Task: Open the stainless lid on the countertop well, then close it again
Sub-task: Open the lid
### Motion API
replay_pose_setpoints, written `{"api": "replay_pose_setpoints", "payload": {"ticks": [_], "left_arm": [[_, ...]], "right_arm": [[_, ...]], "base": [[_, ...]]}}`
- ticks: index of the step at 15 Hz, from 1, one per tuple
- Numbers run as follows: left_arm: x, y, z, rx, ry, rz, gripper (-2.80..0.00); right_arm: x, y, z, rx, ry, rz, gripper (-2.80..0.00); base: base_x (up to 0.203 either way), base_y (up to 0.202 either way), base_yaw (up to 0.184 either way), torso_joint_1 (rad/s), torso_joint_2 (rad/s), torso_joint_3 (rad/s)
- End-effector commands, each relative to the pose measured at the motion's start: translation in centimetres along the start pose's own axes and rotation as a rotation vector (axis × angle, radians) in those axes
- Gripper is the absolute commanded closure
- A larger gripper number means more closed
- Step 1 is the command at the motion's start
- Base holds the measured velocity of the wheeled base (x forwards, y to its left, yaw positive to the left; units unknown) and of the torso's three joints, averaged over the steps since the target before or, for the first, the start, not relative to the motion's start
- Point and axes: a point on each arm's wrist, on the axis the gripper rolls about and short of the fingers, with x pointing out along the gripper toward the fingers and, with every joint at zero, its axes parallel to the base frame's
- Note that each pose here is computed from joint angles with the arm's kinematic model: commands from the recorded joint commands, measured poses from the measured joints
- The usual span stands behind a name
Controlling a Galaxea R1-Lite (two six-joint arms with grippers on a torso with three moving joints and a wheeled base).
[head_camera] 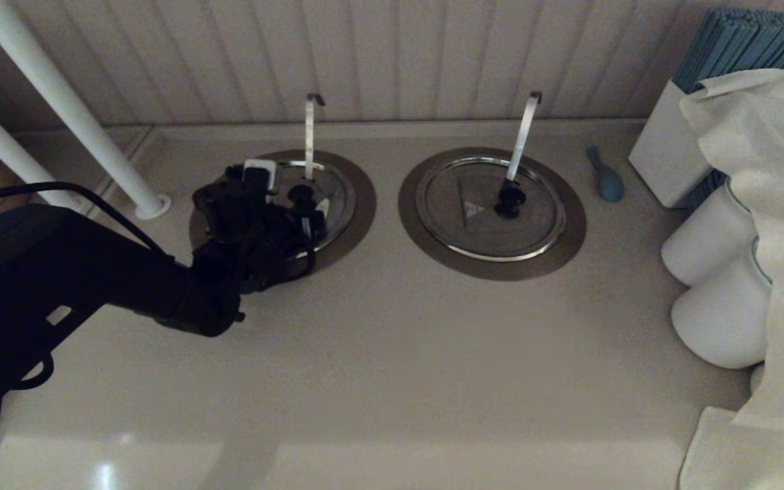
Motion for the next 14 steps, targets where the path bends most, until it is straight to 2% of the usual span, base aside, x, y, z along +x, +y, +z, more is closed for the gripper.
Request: {"api": "replay_pose_setpoints", "payload": {"ticks": [1,14], "left_arm": [[-0.07,0.06,0.34,-0.002,-0.013,0.006,-2.80],[-0.30,0.16,1.21,-0.007,-0.034,0.010,-2.80]], "right_arm": [[0.00,0.00,0.00,-0.001,0.000,0.002,0.00],[0.00,0.00,0.00,-0.001,0.000,0.000,0.00]], "base": [[0.000,0.000,0.000,0.000,0.00,0.000],[0.000,0.000,0.000,0.000,0.00,0.000]]}}
